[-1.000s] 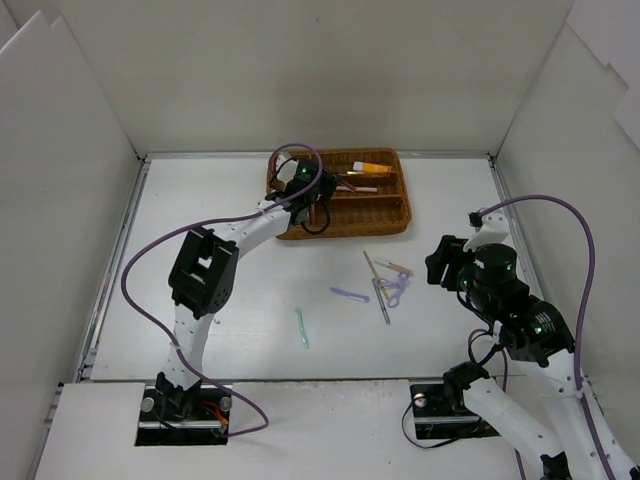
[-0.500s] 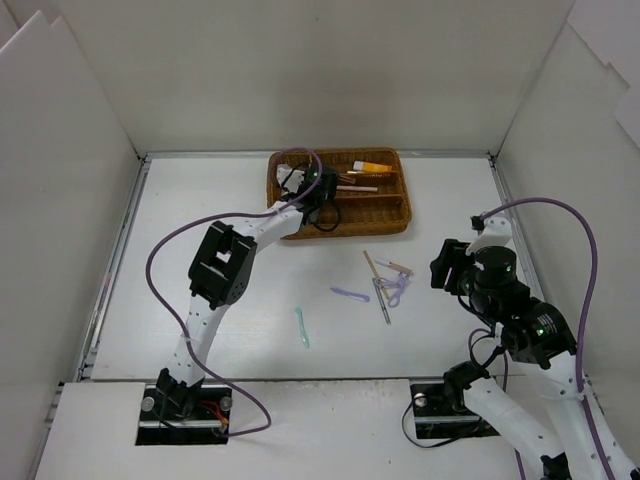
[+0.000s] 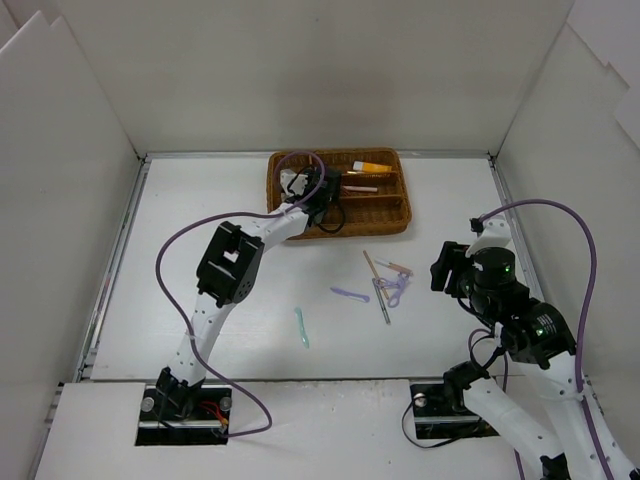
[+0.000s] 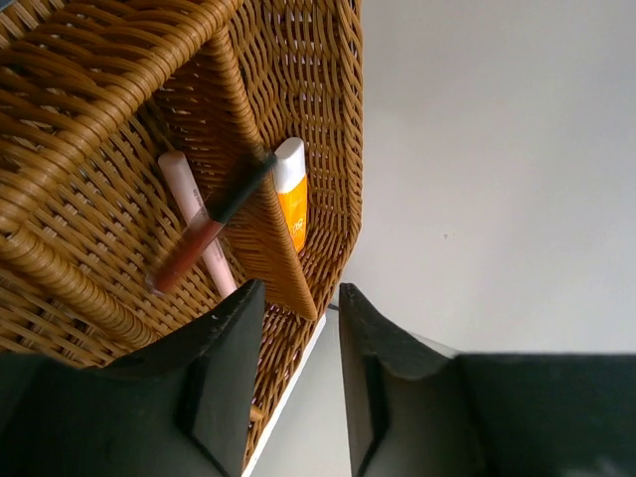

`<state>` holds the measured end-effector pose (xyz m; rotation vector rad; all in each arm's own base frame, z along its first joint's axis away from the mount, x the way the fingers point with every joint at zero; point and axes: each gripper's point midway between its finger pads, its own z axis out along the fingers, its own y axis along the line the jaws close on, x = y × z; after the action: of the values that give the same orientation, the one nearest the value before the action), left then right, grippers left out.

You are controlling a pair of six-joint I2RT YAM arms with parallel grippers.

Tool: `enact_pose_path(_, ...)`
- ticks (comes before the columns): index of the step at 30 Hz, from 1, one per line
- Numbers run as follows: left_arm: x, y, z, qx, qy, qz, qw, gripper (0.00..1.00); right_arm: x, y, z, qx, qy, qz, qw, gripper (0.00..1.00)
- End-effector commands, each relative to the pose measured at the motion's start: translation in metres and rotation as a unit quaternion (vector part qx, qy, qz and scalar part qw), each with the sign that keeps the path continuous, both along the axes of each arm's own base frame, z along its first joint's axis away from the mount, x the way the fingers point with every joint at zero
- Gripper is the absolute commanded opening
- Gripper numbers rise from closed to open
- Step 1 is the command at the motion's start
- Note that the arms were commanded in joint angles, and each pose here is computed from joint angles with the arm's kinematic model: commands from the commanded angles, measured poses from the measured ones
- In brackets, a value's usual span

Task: Organize the makeup

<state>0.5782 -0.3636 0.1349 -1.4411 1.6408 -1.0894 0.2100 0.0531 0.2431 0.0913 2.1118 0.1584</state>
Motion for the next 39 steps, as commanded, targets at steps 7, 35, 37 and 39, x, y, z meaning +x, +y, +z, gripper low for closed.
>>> enact_pose_path(7,0.010,-0.006,0.061,-0.041,-0.060,0.010,0.997,0.44,0.003,-0.001,-0.005,-0.008,0.006,0.002,1.000,0.58)
enact_pose_path(35,-0.245,0.223,0.113,0.526,-0.031,-0.300,0.795,0.94,0.049,0.079,-0.118,-0.061,0.205,0.132,0.968,0.38)
enact_pose_path(37,-0.255,0.239,0.095,0.532,-0.013,-0.314,0.786,0.94,0.041,0.091,-0.139,-0.054,0.240,0.152,0.957,0.35)
enact_pose_path(39,-0.264,0.260,0.086,0.541,-0.001,-0.308,0.783,0.94,0.038,0.096,-0.156,-0.057,0.265,0.149,0.951,0.34)
